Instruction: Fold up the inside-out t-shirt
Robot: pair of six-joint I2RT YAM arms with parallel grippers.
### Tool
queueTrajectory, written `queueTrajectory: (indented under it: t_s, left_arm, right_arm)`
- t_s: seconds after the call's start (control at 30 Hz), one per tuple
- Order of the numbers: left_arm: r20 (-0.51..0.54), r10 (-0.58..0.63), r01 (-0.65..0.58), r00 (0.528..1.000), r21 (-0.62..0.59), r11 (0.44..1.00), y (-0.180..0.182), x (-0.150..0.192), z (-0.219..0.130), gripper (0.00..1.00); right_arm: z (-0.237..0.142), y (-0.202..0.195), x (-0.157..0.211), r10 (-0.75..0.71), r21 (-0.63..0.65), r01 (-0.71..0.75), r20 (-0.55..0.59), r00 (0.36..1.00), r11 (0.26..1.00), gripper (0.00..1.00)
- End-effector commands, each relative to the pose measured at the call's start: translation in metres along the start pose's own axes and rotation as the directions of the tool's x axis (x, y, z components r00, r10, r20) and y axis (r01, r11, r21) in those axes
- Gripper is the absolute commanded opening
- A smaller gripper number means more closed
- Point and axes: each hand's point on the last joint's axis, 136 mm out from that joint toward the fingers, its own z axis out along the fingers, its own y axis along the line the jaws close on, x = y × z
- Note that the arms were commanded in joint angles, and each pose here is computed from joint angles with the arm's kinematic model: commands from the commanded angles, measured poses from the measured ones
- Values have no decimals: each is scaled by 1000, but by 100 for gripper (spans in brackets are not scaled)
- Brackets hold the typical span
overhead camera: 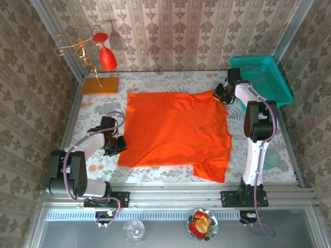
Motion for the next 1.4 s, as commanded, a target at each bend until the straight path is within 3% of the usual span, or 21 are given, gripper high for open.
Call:
queueTrajectory:
  t_s: [0.0,0.2,0.47,0.5,0.57,0.67,0.87,1.03,1.2,1.37]
  left_arm:
    - [9,14,-14,1000,11,1000,-3,-4,-8,10]
    - [14,14,-14,1000,11,1000,-4,-5,-11,10]
    - [40,4,-4,999,12,1000,-4,-4,-22,10]
    - [41,0,0,999,12,1000,-3,-3,-23,10]
    - [45,-4,3,999,18,1000,-3,-1,-24,10]
    - [44,-10,9,999,17,1000,-1,2,-24,10]
    - [49,-2,1,999,25,1000,-3,1,-25,11]
    - [63,14,-17,998,39,999,-9,-5,-31,12]
    - [65,17,-20,998,51,998,-13,-7,-32,13]
    - [59,22,-25,998,48,999,-11,-4,-32,13]
  right_arm:
    - [-10,12,-4,-11,-12,12,10,1000,1000,8]
    - [-10,27,-25,35,-72,-30,66,997,997,0]
    - [8,70,-95,264,-321,-183,231,936,929,0]
    - [12,71,-102,290,-350,-195,243,926,916,3]
    - [16,75,-111,333,-390,-218,254,908,894,21]
    - [10,77,-112,317,-385,-197,276,907,902,38]
    - [-9,73,-91,215,-307,-126,278,936,943,48]
    - [-5,68,-52,142,-254,-91,189,972,963,53]
    - [14,75,-12,135,-290,-104,90,987,951,65]
    - [31,90,-3,142,-326,-117,55,988,938,72]
